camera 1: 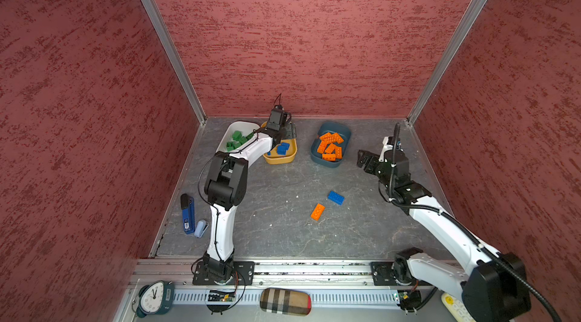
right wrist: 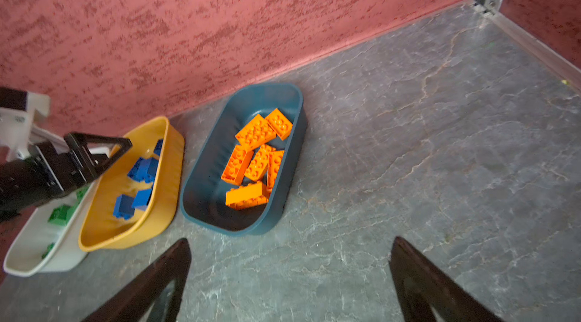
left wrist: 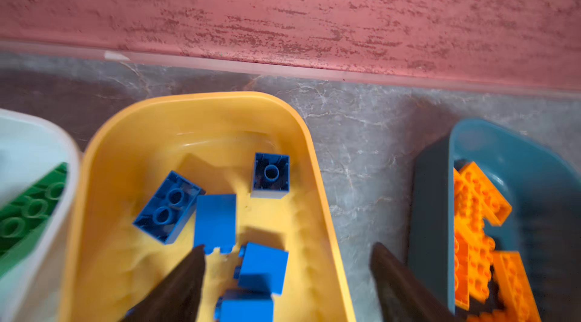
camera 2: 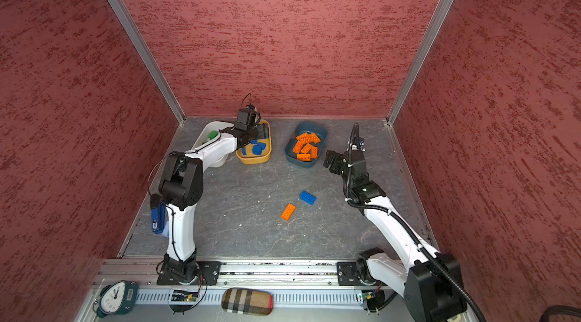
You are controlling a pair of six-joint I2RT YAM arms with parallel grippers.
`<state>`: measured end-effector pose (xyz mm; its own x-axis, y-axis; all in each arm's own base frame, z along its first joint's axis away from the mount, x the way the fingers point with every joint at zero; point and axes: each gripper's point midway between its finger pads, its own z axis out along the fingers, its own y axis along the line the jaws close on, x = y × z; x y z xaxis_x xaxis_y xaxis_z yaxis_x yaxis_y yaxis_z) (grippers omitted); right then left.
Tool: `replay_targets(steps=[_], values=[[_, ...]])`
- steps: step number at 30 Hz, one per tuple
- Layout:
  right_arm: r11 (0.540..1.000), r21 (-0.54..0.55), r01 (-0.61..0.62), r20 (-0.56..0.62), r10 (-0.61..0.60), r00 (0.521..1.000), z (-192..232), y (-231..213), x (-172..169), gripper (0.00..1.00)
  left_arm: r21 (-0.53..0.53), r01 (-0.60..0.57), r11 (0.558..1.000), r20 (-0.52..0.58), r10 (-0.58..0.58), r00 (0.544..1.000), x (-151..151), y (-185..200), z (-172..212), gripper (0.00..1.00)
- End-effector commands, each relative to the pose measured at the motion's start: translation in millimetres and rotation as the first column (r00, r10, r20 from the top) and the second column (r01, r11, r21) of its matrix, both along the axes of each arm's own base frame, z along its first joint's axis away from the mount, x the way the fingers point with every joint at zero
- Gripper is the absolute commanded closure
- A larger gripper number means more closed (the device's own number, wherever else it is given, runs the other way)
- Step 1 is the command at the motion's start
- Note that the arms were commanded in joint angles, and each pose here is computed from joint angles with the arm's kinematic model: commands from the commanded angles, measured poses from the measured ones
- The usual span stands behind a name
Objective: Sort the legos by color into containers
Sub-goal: 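Lower right gripper onto small orange brick on table while left gripper withdraws, then grasp the small orange brick with right gripper and lift it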
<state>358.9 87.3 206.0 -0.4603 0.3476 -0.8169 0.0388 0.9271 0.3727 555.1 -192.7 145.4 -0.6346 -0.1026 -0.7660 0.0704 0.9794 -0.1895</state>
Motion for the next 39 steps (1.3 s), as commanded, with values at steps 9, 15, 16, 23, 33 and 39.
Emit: replay_targets(steps=[9, 15, 16, 23, 33, 39], values=[[0.890, 0.050, -0.454, -0.348, 0.442, 0.827, -83.4, 87.1, -48.1, 0.01, -0.016, 0.114, 0.993, 0.112, -0.112, 0.987, -60.5, -13.8, 57.6, 0.00], [0.958, -0.002, -0.288, -0.592, 0.231, 0.772, -109.1, 115.6, -71.3, 0.01, -0.016, 0.032, 0.999, 0.095, -0.031, 0.995, -87.1, 19.6, 58.5, 0.00], [0.966, -0.010, -0.259, -0.632, 0.195, 0.750, -114.3, 122.3, -78.5, 0.01, -0.016, 0.021, 1.000, 0.092, -0.020, 0.996, -90.1, 24.1, 58.0, 0.00], [0.968, -0.104, -0.228, -0.710, 0.088, 0.699, -136.8, 153.5, -116.6, 0.01, -0.008, -0.008, 1.000, 0.069, 0.008, 0.998, -98.1, 36.2, 50.7, 0.00], [0.938, -0.087, -0.336, -0.762, 0.154, 0.628, -160.2, 199.3, -137.1, 0.01, -0.016, -0.040, 0.999, 0.047, 0.041, 0.998, -106.7, 46.5, 39.5, 0.00], [0.944, -0.140, -0.300, -0.764, 0.089, 0.639, -169.8, 196.9, -131.3, 0.04, -0.003, -0.057, 0.998, 0.043, 0.058, 0.997, -109.7, 56.7, 36.3, 0.00]])
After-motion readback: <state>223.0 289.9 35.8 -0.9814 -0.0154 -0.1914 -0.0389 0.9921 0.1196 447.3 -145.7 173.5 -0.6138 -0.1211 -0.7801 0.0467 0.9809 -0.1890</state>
